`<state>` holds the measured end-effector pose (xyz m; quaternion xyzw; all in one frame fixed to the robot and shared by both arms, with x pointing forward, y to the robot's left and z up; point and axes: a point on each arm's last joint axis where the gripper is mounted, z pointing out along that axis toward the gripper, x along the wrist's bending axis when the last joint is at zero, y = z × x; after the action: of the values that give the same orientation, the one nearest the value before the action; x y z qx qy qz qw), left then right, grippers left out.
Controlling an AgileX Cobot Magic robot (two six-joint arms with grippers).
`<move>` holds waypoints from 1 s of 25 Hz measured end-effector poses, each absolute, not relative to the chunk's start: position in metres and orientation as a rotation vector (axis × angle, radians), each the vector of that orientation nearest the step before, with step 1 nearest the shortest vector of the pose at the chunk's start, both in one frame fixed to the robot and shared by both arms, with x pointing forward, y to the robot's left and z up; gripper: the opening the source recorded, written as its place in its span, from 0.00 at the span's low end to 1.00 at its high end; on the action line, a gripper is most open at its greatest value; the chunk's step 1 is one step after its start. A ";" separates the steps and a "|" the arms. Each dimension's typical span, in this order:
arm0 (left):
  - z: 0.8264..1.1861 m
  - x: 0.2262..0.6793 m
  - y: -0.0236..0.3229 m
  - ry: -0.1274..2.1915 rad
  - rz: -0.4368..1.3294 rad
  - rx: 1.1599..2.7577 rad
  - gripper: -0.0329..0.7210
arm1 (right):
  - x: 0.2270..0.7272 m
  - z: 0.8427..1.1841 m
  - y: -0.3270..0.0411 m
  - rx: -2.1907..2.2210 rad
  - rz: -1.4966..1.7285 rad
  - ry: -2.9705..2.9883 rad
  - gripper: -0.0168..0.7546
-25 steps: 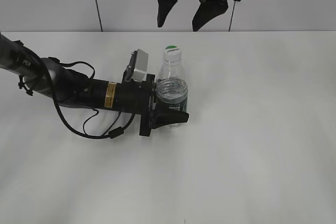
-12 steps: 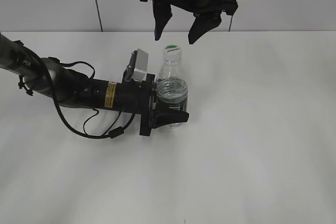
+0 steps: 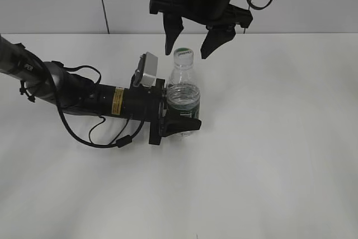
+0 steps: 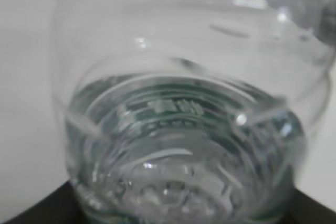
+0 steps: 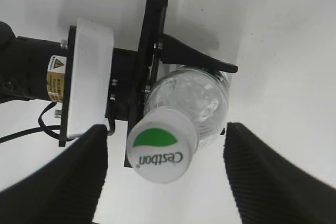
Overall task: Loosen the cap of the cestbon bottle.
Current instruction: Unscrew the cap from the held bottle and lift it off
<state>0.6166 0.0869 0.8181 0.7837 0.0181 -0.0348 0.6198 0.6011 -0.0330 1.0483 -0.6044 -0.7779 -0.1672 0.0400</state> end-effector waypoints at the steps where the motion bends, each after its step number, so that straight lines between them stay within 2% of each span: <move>1: 0.818 0.617 0.087 0.042 -0.080 1.802 0.59 | 0.601 1.048 -0.033 -1.851 -0.513 -2.381 0.70; 14: 0.818 0.617 0.087 0.042 -0.080 1.802 0.59 | 0.600 1.043 -0.033 -1.842 -0.490 -2.383 0.69; 21: 0.818 0.617 0.087 0.043 -0.079 1.802 0.59 | 0.599 1.044 -0.033 -1.837 -0.492 -2.381 0.44; 25: 0.818 0.617 0.087 0.043 -0.079 1.803 0.59 | 0.599 1.044 -0.032 -1.791 -0.498 -2.421 0.41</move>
<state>0.6167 0.0869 0.8181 0.7839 0.0188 -0.0343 0.6197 0.5991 -0.0324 1.0436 -0.5862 -0.7924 -0.1629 0.0445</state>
